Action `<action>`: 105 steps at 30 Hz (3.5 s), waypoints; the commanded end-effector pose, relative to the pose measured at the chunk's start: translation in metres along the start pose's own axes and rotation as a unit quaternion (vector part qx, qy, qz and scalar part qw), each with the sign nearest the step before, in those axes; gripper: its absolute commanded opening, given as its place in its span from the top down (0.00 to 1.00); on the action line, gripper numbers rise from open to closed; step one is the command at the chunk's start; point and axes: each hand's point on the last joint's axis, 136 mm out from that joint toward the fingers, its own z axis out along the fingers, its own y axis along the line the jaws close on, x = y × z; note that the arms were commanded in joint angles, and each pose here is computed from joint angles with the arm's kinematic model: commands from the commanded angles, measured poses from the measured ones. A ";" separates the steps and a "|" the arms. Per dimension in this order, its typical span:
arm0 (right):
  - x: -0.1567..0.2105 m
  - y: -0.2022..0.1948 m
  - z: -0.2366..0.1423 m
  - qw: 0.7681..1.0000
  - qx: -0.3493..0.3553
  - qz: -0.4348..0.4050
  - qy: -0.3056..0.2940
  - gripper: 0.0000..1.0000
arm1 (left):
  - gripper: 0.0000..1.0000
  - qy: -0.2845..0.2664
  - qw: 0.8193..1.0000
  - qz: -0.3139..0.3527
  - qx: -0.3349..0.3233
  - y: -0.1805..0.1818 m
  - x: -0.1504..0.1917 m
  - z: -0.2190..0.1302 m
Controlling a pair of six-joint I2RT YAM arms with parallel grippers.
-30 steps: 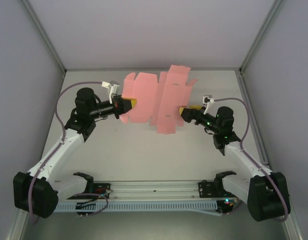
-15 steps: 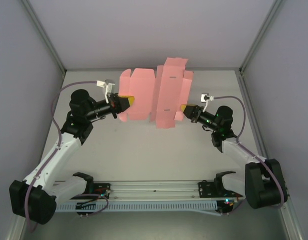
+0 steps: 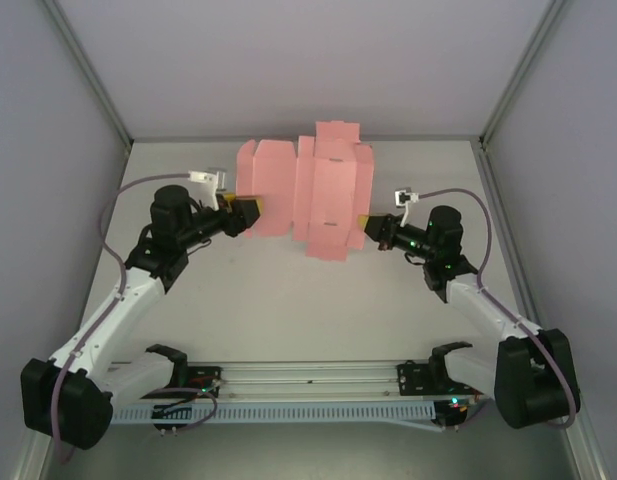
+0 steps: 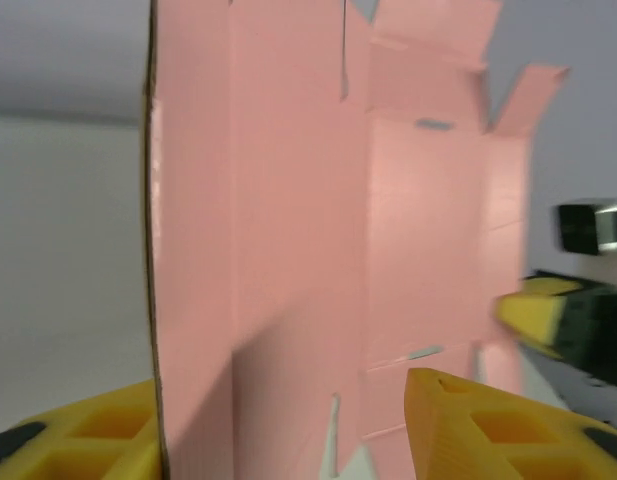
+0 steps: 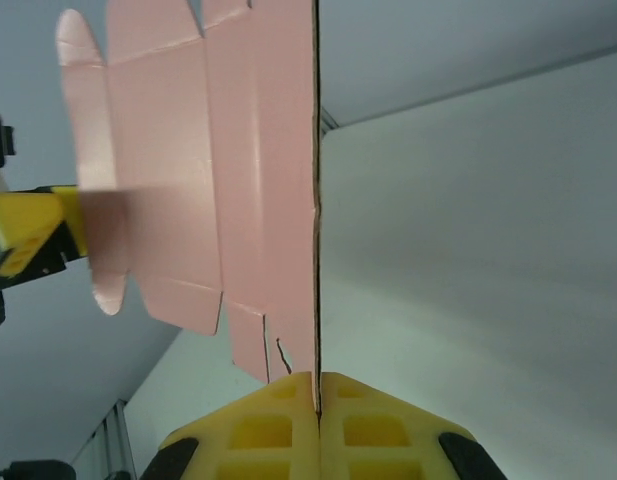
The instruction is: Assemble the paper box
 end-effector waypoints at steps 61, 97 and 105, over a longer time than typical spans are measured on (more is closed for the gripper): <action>0.039 -0.045 0.109 0.617 0.294 -0.702 0.199 1.00 | 0.00 0.131 0.974 -0.015 -0.183 0.117 0.066 0.056; 0.028 -0.036 0.091 0.742 0.283 -0.584 0.170 1.00 | 0.00 0.043 0.987 -0.054 -0.147 0.110 0.074 0.012; 0.031 -0.039 0.091 0.747 0.276 -0.577 0.179 1.00 | 0.11 0.048 0.994 -0.080 -0.065 0.118 0.073 0.030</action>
